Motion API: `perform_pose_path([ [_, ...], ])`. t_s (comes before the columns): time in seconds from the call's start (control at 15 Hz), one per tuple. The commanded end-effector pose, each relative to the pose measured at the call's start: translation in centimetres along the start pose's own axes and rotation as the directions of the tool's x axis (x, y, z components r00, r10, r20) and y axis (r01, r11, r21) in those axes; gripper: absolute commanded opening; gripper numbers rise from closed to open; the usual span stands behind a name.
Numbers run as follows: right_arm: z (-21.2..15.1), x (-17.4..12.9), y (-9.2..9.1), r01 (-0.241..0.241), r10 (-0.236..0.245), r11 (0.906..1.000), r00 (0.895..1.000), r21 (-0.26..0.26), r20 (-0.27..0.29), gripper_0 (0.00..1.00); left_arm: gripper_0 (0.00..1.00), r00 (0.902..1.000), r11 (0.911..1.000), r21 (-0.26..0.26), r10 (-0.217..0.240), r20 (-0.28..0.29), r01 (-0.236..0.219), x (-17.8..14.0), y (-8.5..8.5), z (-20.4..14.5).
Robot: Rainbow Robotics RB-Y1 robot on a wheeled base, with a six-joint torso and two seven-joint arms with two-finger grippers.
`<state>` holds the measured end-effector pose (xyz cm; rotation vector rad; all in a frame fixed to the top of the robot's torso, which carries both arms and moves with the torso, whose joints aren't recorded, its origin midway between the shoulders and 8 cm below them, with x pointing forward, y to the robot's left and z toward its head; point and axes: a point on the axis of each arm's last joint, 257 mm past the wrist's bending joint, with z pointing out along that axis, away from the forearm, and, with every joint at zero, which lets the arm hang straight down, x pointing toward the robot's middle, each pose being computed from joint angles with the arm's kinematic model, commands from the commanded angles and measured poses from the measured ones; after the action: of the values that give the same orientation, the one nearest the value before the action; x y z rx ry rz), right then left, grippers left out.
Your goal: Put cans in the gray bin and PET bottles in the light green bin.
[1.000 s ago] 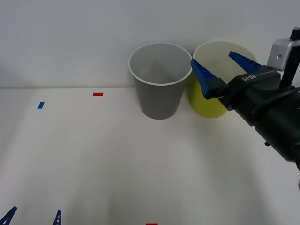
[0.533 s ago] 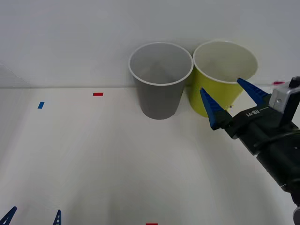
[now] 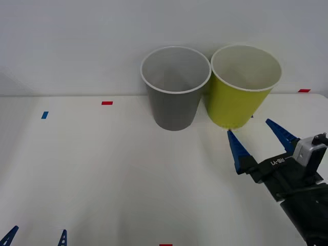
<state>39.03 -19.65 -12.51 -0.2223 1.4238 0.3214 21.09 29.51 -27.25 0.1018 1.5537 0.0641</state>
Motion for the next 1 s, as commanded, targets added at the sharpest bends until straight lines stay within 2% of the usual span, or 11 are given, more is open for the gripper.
perform_pose_path([
  [0.07,-0.9,1.6,0.1,-0.007,0.007,0.9999,1.0,0.01,-0.022,1.0,1.0,1.0,1.0,0.0,0.0,0.0,0.0,0.0,0.0,0.0],
  [0.13,-1.2,2.0,0.3,-0.024,0.024,0.9989,1.0,0.04,-0.017,1.0,1.0,1.0,1.0,0.0,0.0,0.0,0.0,0.0,0.0,0.0],
  [0.2,-1.4,2.2,0.4,0.013,-0.012,0.9989,1.0,0.045,-0.022,1.0,1.0,1.0,1.0,0.0,0.0,0.0,0.0,0.0,0.0,0.0],
  [0.27,-1.8,2.6,0.6,0.026,-0.025,0.9988,0.999,0.041,-0.03,1.0,1.0,1.0,1.0,0.0,0.0,0.0,0.0,0.0,0.0,0.0],
  [0.4,-3.9,3.3,0.7,-0.027,0.029,0.9983,0.999,0.051,-0.036,1.0,1.0,1.0,1.0,0.0,0.0,0.0,0.0,0.0,0.0,0.0],
  [0.53,-5.8,3.7,0.8,-0.01,0.012,0.9991,0.999,0.041,-0.044,1.0,1.0,1.0,1.0,0.0,0.0,0.0,0.0,0.0,0.0,0.0],
  [0.73,-9.0,4.6,0.8,0.002,0.001,0.9983,0.999,0.058,-0.052,1.0,1.0,1.0,1.0,0.0,0.0,0.0,0.0,0.0,0.0,0.0],
  [1.0,-11.8,7.6,0.2,0.067,-0.064,0.9952,0.997,0.071,-0.043,1.0,1.0,1.0,1.0,0.0,0.0,0.0,0.0,0.0,0.0,0.0],
])
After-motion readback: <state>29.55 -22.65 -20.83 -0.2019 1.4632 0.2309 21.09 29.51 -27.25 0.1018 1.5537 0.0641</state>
